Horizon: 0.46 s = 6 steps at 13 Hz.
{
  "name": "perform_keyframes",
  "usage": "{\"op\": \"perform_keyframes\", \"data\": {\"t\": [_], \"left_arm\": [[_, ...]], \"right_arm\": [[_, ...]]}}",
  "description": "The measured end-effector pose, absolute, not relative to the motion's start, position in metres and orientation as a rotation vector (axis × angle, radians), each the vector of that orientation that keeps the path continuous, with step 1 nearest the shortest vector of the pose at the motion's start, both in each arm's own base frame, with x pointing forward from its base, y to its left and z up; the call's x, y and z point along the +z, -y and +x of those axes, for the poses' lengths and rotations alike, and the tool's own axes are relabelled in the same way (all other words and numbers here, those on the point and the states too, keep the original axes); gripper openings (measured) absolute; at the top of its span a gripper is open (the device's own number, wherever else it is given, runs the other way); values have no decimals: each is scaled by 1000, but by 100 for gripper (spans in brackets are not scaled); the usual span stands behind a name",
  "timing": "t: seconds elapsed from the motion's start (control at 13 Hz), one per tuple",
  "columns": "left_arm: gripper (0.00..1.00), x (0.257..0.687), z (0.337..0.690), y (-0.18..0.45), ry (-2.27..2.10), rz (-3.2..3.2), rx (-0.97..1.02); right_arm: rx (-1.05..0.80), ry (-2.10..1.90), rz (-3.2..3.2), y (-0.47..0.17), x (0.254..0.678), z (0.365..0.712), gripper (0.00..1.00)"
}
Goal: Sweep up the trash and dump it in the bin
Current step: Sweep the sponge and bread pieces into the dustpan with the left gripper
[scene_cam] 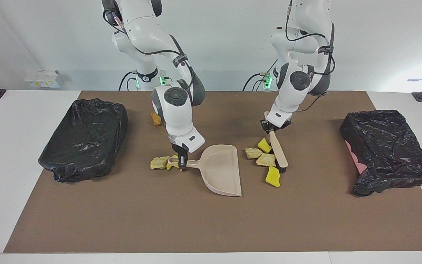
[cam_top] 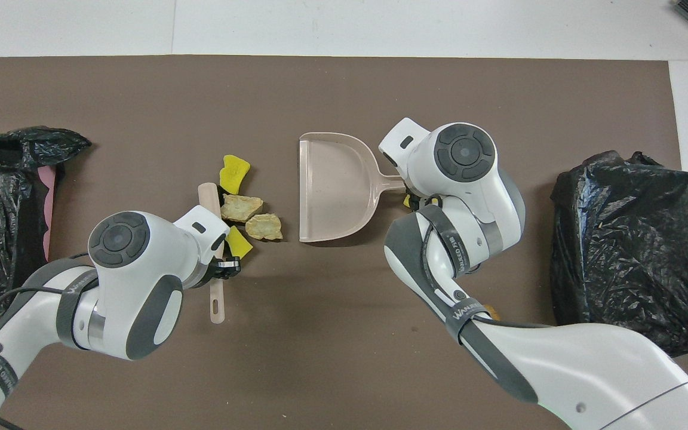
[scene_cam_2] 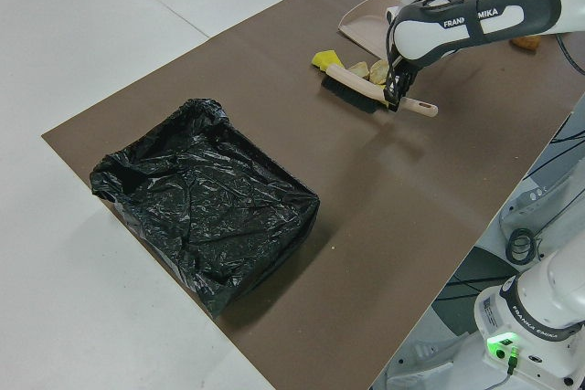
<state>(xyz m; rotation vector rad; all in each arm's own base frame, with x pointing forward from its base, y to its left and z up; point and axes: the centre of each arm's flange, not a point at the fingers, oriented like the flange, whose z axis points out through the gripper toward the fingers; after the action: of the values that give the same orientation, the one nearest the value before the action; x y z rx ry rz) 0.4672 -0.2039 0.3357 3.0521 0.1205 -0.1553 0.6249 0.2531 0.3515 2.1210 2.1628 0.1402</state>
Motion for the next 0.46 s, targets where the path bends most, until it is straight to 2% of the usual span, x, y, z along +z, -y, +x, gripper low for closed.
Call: {"op": "perform_keyframes", "data": {"t": [0.46], "left_arm": [[26, 337, 483, 298, -88, 2915, -159]], "right_arm": [[140, -2163, 2121, -253, 351, 625, 31]]}}
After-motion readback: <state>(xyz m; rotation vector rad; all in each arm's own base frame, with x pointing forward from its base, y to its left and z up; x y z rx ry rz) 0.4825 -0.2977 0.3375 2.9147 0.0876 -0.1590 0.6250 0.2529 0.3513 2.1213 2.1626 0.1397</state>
